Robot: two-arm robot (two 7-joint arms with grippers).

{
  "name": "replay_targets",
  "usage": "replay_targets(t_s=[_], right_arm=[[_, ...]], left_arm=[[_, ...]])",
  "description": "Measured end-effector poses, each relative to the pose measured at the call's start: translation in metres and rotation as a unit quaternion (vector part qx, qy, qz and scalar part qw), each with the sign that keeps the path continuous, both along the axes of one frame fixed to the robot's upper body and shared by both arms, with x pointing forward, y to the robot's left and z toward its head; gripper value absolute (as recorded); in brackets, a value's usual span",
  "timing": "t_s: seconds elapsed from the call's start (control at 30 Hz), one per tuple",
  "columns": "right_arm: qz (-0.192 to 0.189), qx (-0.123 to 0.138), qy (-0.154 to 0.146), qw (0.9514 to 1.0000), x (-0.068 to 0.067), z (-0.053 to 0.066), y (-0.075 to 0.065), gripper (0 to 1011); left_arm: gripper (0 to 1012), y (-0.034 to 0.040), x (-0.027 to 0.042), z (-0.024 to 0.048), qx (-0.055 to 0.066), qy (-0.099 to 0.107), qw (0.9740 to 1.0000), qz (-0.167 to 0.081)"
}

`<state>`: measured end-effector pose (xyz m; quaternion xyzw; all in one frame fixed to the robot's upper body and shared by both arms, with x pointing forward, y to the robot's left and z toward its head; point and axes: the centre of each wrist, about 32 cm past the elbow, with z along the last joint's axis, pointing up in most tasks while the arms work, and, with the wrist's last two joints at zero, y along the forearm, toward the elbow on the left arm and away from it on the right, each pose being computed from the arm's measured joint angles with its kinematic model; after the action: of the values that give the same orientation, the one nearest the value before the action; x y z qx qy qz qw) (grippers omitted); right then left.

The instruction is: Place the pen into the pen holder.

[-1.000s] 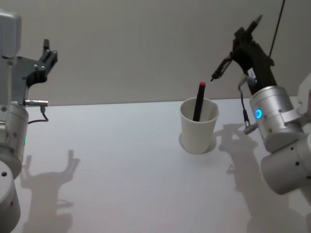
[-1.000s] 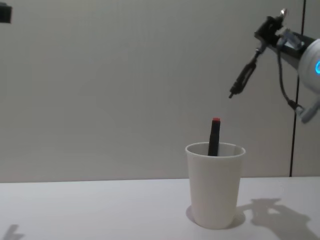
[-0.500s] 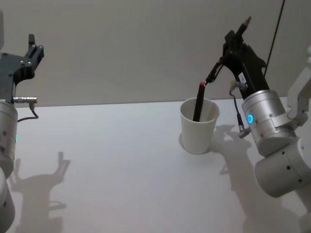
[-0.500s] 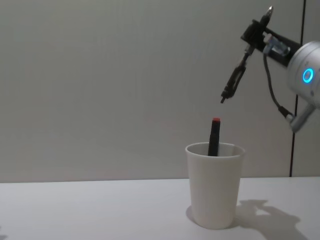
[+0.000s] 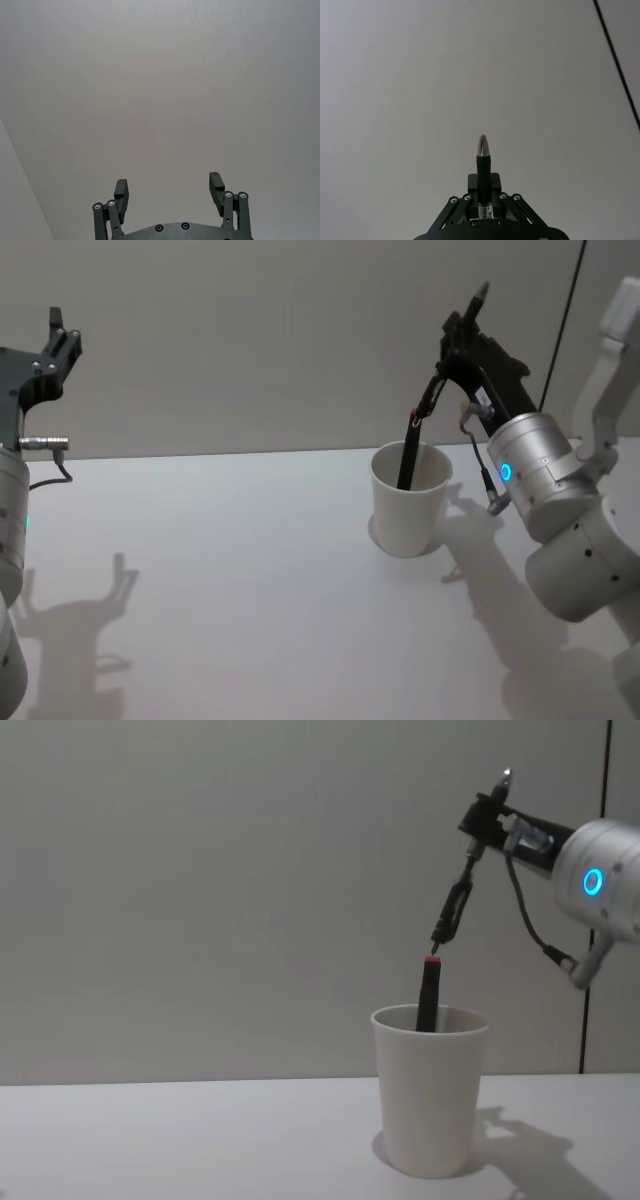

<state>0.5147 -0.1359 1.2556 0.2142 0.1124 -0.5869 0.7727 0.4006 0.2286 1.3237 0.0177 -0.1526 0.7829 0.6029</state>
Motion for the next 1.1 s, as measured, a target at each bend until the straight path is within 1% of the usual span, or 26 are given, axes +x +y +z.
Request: replay_targets(t_s=[0.1,0.3,0.37,0.5,0.53,0.57,0.83,1.1], right_arm=[[0.009,-0.008,0.003,0.9999,0.001,0.002,0.000,130],[0.030,-0.037,0.011,0.9988,0.002,0.005,-0.001,130],[0.032,-0.040,0.012,0.9986,0.002,0.005,-0.002,130],[0.043,-0.064,0.021,0.9968,0.002,0.006,-0.003,130],[0.043,-0.064,0.021,0.9968,0.002,0.006,-0.003,130],[0.044,-0.070,0.023,0.9963,0.002,0.006,-0.004,130],[0.049,-0.096,0.027,0.9938,0.002,0.002,-0.006,130],[0.058,-0.106,0.019,0.9925,0.003,-0.004,-0.005,130]], left_arm=[[1001,0.0001,-0.0001,0.0001,0.000,0.000,1.0000,0.001],[1001,0.0003,-0.0002,0.0002,0.000,-0.001,1.0000,0.002],[1001,0.0003,-0.0003,0.0002,-0.001,-0.001,1.0000,0.002],[1001,0.0004,-0.0004,0.0004,-0.001,-0.001,1.0000,0.002],[1001,0.0004,-0.0004,0.0004,-0.001,-0.001,1.0000,0.002],[1001,0.0004,-0.0004,0.0004,-0.001,-0.001,1.0000,0.002],[1001,0.0005,-0.0004,0.0005,-0.001,-0.001,1.0000,0.003],[1001,0.0005,-0.0004,0.0005,-0.001,-0.001,1.0000,0.003]])
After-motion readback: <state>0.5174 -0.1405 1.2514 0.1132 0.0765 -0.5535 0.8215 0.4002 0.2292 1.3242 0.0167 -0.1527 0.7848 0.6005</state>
